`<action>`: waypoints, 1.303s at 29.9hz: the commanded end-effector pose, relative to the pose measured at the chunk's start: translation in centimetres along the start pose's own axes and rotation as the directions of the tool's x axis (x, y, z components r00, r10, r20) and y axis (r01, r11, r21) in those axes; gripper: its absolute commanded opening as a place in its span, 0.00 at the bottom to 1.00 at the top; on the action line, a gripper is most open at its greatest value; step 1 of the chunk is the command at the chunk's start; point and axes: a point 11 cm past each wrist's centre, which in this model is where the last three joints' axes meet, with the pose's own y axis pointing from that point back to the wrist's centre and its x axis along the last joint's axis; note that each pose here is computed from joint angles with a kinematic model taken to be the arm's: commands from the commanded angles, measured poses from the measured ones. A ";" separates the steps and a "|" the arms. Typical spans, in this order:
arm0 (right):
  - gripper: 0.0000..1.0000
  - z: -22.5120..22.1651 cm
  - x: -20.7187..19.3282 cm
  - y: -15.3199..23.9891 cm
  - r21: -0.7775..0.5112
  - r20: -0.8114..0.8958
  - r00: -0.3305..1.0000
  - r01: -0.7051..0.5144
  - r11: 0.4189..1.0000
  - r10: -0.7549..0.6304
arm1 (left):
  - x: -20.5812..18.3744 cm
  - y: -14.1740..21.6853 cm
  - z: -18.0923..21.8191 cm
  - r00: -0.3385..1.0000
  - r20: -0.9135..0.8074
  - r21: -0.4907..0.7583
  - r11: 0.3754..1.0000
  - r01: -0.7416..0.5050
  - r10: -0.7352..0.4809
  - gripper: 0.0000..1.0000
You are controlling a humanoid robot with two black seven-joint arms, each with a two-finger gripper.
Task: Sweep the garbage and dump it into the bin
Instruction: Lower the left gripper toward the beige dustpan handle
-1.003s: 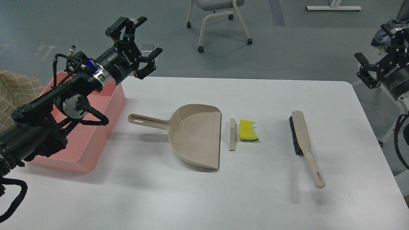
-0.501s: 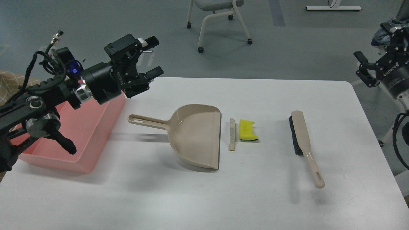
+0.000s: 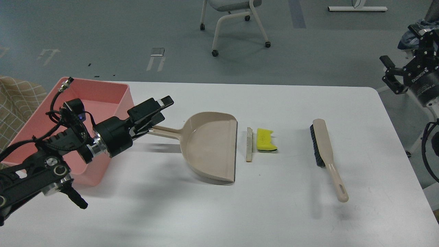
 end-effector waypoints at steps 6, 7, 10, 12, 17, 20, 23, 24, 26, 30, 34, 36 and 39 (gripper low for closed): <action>1.00 0.4 -0.2 0.0 -0.005 0.006 1.000 0.002 1.000 -0.002 | -1.4 1.5 -2.4 0.999 -0.025 0.084 0.996 -0.028 0.030 1.00; 1.00 0.4 -0.2 0.0 -0.004 0.007 1.000 0.002 1.000 -0.002 | -1.6 1.6 -2.6 0.999 -0.030 0.091 0.995 -0.027 0.029 1.00; 1.00 0.3 -0.2 -0.1 -0.002 0.006 1.000 0.002 1.000 -0.002 | -2.0 1.7 -3.1 0.999 -0.042 0.115 0.993 -0.027 0.032 1.00; 1.00 0.3 -0.2 -0.1 -0.002 0.006 1.000 0.002 1.000 -0.002 | -2.5 1.4 -3.3 0.997 -0.062 0.118 0.992 -0.037 0.044 1.00; 1.00 0.4 -0.1 0.1 -0.005 0.006 1.000 0.000 1.000 0.000 | -3.2 0.3 -4.0 0.990 -0.089 0.153 0.983 -0.099 0.114 1.00; 1.00 0.4 -0.2 0.0 -0.005 0.007 1.000 0.001 1.000 -0.001 | -3.4 -0.4 -4.9 0.981 -0.101 0.194 0.970 -0.145 0.167 1.00; 1.00 0.4 -0.2 0.0 -0.005 0.008 1.000 0.002 1.000 -0.002 | -3.3 -0.6 -5.6 0.974 -0.099 0.222 0.959 -0.176 0.202 1.00; 1.00 0.4 -0.2 0.0 -0.005 0.008 1.000 0.002 1.000 -0.002 | -3.3 -0.5 -5.7 0.974 -0.098 0.224 0.958 -0.179 0.204 1.00; 1.00 0.4 -0.2 0.0 -0.005 0.006 1.000 0.002 1.000 -0.002 | -3.3 -0.5 -5.8 0.974 -0.098 0.227 0.958 -0.178 0.204 1.00; 1.00 0.3 -0.1 0.1 -0.005 0.005 1.000 0.001 1.000 -0.001 | -3.3 -0.5 -6.0 0.974 -0.097 0.233 0.956 -0.180 0.207 0.99; 1.00 0.4 -0.2 0.0 -0.005 0.006 1.000 0.002 1.000 -0.002 | -3.4 -0.7 -7.0 0.964 -0.096 0.265 0.940 -0.216 0.249 0.99; 1.00 0.3 -0.1 0.1 -0.005 0.005 1.000 -0.001 1.000 0.001 | -3.5 -0.9 -7.3 0.962 -0.100 0.271 0.937 -0.219 0.254 0.99; 1.00 0.2 0.0 0.1 -0.005 0.003 1.000 -0.001 1.000 0.001 | -3.7 -1.0 -7.6 0.959 -0.102 0.279 0.933 -0.227 0.264 0.99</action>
